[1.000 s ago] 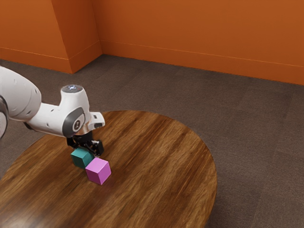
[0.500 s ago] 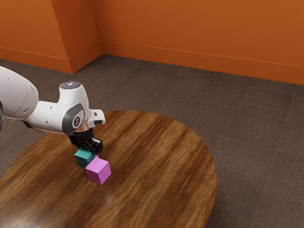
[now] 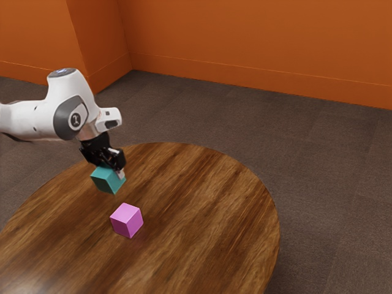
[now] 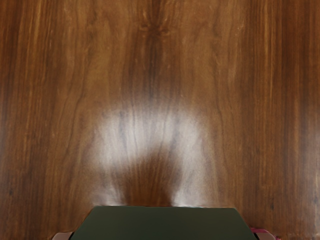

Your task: Pick up the blue block with one arm, and put the blue block on the pink block with one arm

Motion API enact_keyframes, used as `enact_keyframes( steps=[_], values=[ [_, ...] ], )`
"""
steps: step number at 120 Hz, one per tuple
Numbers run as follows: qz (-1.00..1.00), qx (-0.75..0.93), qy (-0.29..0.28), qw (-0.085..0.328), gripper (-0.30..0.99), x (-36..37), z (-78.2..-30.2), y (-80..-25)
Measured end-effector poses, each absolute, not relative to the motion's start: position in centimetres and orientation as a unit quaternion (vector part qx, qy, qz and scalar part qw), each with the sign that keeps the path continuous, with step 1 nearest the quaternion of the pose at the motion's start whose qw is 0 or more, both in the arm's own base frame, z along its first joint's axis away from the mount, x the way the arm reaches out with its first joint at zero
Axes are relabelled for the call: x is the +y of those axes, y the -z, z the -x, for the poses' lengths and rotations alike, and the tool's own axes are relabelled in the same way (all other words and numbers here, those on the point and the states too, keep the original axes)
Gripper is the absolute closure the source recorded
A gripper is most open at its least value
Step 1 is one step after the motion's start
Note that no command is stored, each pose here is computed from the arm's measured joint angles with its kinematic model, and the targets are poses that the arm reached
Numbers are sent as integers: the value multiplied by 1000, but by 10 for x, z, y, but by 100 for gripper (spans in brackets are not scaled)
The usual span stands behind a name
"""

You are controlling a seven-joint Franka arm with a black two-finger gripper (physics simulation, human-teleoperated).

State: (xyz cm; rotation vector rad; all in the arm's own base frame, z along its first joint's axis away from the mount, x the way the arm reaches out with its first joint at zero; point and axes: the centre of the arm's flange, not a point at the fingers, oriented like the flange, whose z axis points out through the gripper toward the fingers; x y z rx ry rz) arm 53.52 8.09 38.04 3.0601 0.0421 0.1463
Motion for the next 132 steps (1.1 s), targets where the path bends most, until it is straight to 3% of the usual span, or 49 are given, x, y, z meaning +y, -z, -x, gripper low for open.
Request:
enact_keyframes(
  steps=[94,132],
  values=[
    [-997,-16,24,70,30,41,-514,-343],
    [-996,-52,5,67,8,11,-530,-361]
  ],
)
